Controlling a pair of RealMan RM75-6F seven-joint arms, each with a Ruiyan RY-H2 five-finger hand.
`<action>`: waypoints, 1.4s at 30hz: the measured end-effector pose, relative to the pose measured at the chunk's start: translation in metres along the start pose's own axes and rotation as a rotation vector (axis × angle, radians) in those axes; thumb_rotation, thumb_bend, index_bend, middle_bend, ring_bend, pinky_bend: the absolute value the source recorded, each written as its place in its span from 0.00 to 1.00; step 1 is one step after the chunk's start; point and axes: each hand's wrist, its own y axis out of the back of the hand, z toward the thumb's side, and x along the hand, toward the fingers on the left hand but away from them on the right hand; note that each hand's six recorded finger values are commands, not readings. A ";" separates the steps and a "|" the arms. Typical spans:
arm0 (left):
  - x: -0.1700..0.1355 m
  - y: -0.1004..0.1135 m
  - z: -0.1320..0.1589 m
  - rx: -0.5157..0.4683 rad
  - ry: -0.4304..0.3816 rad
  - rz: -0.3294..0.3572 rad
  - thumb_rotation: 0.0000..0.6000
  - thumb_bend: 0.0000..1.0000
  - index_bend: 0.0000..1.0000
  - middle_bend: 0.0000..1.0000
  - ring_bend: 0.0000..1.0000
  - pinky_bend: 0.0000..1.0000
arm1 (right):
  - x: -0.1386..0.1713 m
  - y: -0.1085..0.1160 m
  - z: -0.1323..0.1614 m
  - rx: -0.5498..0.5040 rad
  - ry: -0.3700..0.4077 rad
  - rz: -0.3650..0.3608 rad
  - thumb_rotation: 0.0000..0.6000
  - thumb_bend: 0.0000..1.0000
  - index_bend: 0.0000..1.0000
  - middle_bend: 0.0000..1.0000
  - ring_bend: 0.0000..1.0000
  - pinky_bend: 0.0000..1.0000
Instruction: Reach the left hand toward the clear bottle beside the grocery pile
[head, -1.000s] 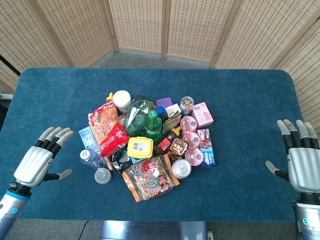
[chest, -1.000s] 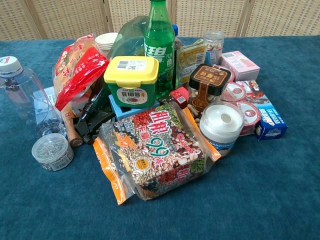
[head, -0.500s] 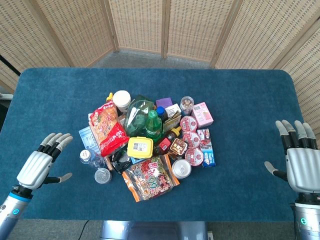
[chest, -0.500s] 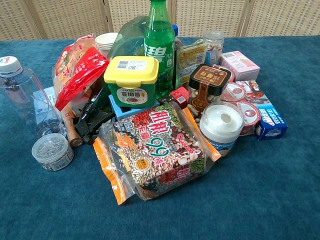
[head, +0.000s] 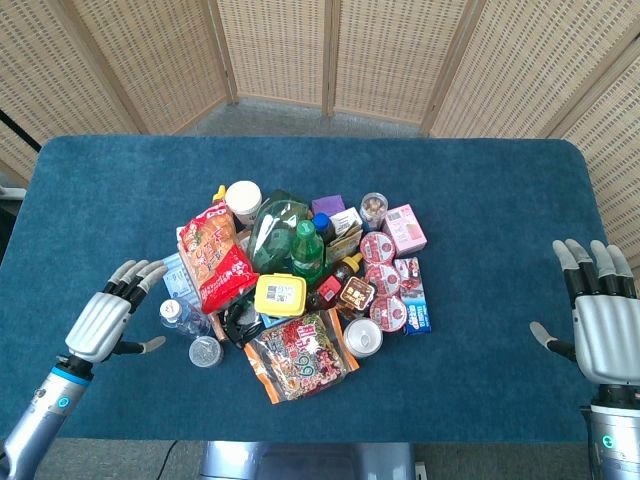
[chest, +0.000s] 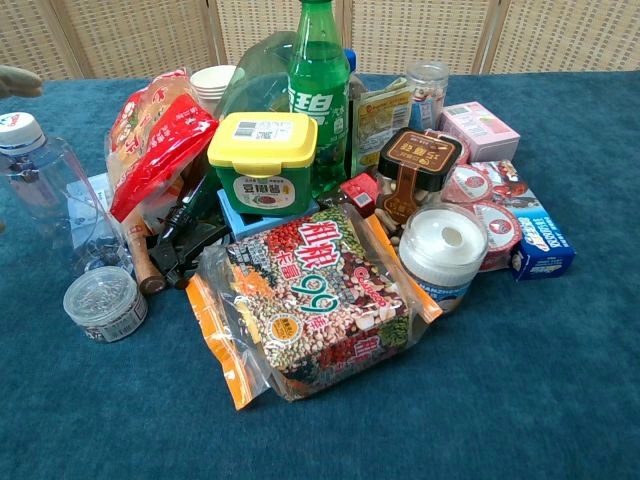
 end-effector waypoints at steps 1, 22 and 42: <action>0.001 -0.002 0.000 -0.005 0.005 -0.002 1.00 0.00 0.00 0.00 0.00 0.00 | 0.000 0.000 0.000 0.001 0.000 0.001 0.98 0.00 0.00 0.00 0.00 0.00; 0.025 -0.032 0.018 -0.085 0.004 -0.011 1.00 0.00 0.01 0.04 0.03 0.15 | 0.000 0.000 0.000 -0.004 0.002 0.004 0.98 0.00 0.00 0.00 0.00 0.00; 0.029 -0.012 0.031 -0.057 -0.044 0.196 1.00 0.00 0.72 0.72 0.59 0.59 | 0.000 0.001 0.000 -0.012 0.005 0.008 0.98 0.00 0.00 0.00 0.00 0.00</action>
